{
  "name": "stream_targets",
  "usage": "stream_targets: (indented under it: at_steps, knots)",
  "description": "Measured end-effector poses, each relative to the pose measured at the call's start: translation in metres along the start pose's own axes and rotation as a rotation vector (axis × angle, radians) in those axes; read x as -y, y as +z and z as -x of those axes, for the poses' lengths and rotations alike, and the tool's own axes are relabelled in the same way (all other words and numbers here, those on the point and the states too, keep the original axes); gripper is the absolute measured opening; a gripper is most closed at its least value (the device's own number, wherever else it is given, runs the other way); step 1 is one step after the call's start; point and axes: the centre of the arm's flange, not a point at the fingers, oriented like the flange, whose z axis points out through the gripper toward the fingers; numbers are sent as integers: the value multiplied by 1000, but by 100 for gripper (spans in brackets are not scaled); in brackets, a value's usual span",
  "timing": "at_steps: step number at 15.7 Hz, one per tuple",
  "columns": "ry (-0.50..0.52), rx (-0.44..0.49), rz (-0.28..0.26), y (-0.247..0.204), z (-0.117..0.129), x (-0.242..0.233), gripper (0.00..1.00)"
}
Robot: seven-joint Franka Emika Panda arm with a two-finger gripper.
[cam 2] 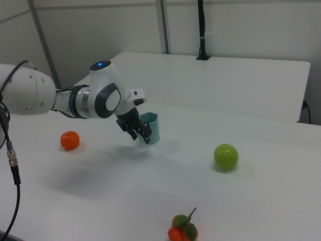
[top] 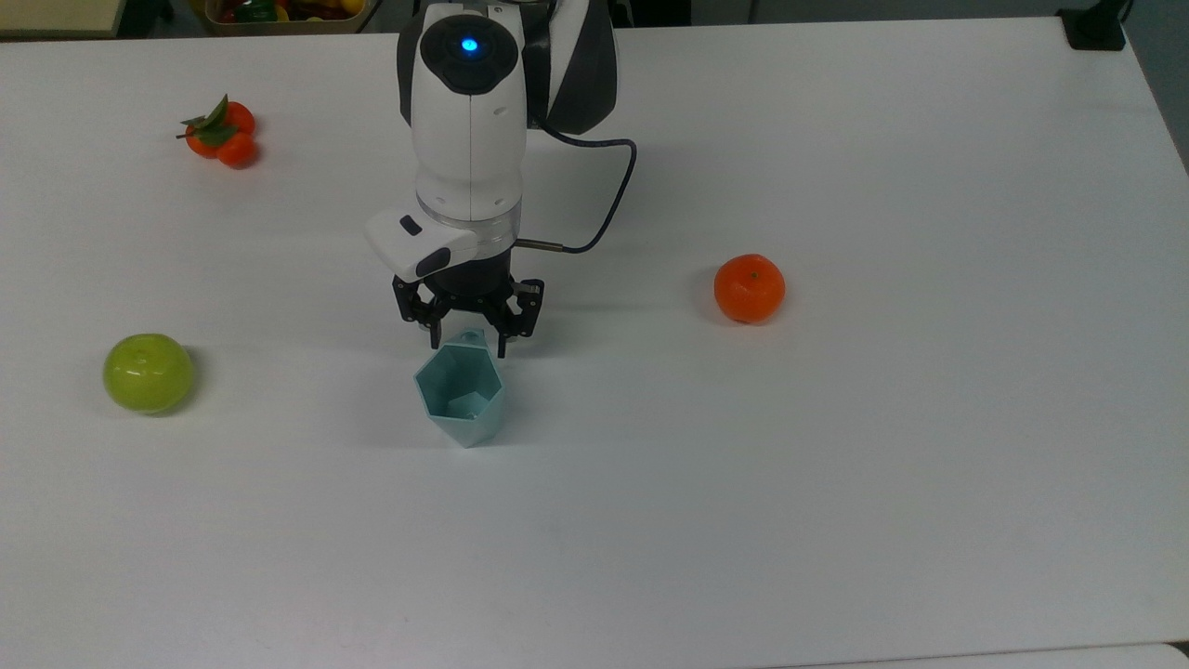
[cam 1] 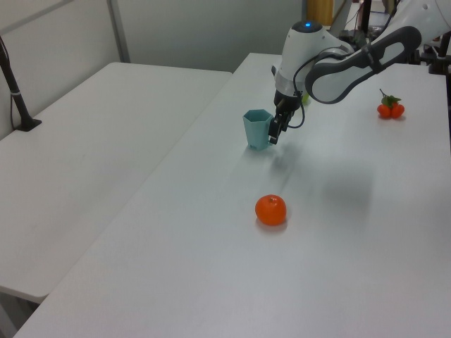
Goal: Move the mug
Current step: 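Close the gripper on the mug rim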
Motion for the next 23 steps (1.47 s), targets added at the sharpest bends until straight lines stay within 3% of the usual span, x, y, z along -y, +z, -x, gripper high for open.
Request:
stream_targets:
  at_steps: [4, 14, 17, 19, 23]
  knots:
    - [-1, -62, -12, -1, -6, 2, 60]
    - [-4, -53, -11, 9, -4, 3, 52]
    - [-4, -52, -11, 9, -4, 3, 41]
    - [-5, -55, -11, 10, -4, 3, 23]
    - [-12, -57, -6, 10, -5, 4, 23]
